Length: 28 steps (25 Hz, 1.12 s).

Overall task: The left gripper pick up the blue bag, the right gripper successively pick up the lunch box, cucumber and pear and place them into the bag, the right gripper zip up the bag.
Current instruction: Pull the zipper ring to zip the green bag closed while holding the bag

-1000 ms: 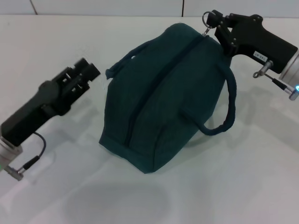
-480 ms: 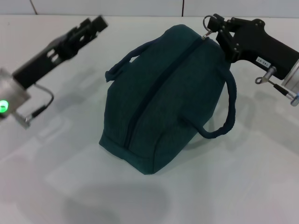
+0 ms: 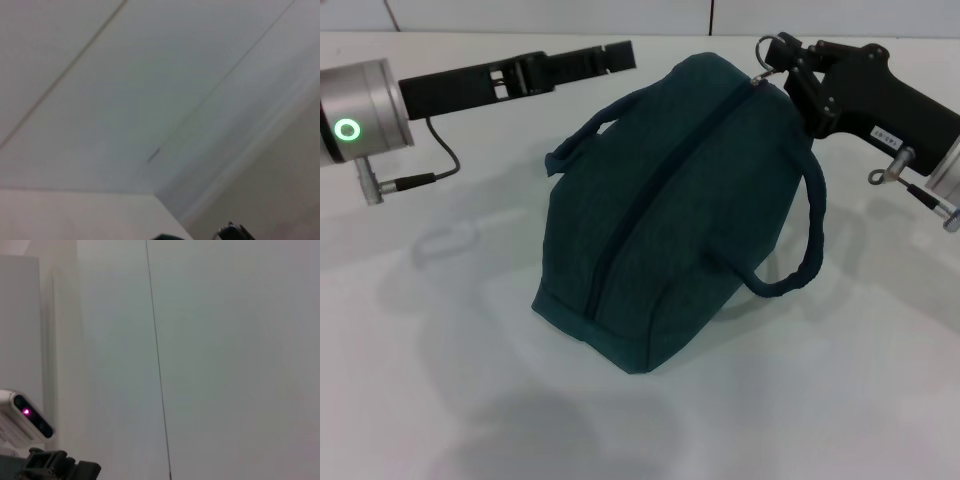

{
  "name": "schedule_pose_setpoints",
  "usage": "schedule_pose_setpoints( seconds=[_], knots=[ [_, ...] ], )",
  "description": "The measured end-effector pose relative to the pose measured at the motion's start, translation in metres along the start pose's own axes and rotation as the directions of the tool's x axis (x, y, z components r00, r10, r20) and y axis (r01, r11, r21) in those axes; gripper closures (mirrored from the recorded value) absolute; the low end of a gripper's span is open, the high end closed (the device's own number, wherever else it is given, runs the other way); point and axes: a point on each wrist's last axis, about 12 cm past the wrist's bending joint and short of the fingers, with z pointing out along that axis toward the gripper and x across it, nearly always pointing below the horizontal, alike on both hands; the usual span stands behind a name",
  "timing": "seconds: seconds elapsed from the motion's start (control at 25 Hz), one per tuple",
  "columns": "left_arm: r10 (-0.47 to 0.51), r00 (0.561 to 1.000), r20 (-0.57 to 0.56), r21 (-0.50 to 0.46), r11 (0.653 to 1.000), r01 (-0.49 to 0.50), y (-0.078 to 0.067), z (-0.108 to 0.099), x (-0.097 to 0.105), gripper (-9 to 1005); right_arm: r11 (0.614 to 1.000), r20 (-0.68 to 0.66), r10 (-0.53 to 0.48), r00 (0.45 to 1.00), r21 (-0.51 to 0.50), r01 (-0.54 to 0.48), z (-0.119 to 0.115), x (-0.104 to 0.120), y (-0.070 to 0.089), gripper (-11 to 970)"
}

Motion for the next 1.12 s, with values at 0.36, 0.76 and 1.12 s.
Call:
schedule_pose_setpoints(
  seconds=[0.36,0.76,1.12],
  knots=[
    [-0.067,0.99,-0.127,0.023,0.997,0.07,-0.009,0.018,0.003,125,1.0,0.003,0.002,1.0,0.002,-0.002,-0.003,0.001,0.001,947],
    [-0.061,0.985,-0.161,0.001,0.998,0.062,-0.01,0.03,0.008,153,1.0,0.01,0.005,1.0,-0.002,-0.005,-0.004,0.001,0.001,947],
    [-0.08,0.987,-0.137,-0.018,0.997,0.078,-0.007,0.029,0.011,427,1.0,0.015,0.009,1.0,0.0,-0.009,-0.008,0.001,0.002,947]
  ],
)
